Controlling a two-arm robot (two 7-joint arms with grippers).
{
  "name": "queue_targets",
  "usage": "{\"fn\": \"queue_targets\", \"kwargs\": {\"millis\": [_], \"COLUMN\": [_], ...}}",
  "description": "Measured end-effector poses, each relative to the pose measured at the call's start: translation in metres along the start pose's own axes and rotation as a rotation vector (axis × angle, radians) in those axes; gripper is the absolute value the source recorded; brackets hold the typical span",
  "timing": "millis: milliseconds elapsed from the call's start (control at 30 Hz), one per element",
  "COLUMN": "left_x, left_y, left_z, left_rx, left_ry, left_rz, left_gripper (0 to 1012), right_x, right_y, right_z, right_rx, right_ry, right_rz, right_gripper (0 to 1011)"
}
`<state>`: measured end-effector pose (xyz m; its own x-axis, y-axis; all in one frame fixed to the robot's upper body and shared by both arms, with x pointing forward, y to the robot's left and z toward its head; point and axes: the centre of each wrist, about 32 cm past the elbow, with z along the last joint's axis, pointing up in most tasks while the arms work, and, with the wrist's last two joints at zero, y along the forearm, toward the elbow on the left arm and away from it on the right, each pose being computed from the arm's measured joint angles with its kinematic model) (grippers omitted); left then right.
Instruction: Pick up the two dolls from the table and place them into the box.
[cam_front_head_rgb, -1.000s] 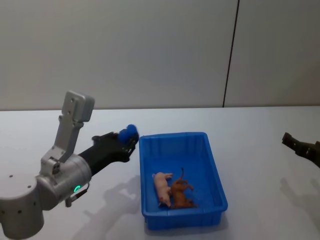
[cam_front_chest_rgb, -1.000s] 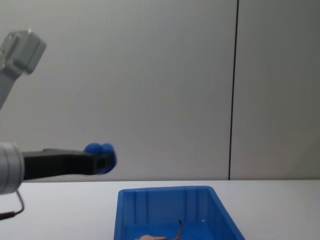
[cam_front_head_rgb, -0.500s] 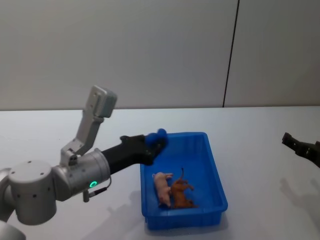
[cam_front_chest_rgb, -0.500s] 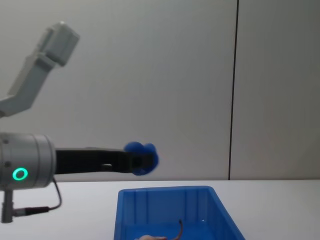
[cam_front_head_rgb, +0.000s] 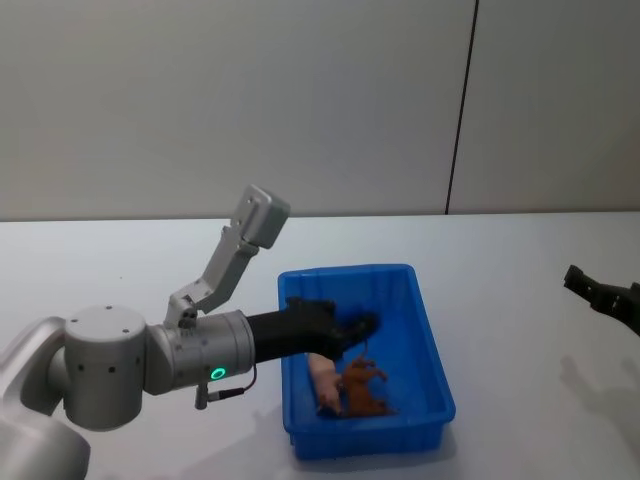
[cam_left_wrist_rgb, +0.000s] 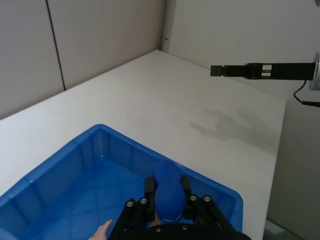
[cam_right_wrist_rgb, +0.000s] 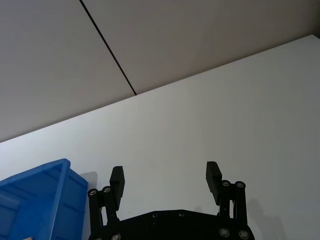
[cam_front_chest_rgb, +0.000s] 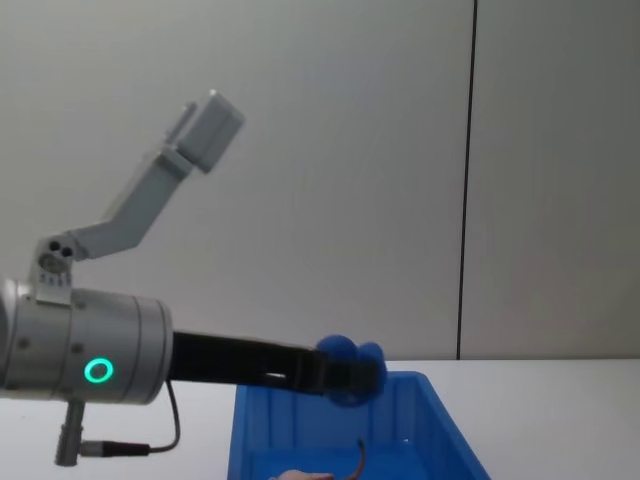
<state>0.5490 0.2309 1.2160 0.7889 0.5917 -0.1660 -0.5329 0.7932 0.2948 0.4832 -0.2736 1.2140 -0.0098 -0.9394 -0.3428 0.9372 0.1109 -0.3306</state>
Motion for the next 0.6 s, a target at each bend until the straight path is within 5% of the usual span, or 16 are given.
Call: {"fn": "queue_targets", "kwargs": {"millis": [600], "left_x": [0.0027], "left_y": [-0.0124], "left_z": [0.0015], "left_rx": [0.053], "left_ry": [0.005], "left_rz": [-0.061], "left_gripper": [823], "right_x": [0.0], "right_y": [0.0], "right_z": [0.0], "right_rx": [0.0], "right_ry": [0.0], "right_rz": [0.0], "right_gripper": [1001]}}
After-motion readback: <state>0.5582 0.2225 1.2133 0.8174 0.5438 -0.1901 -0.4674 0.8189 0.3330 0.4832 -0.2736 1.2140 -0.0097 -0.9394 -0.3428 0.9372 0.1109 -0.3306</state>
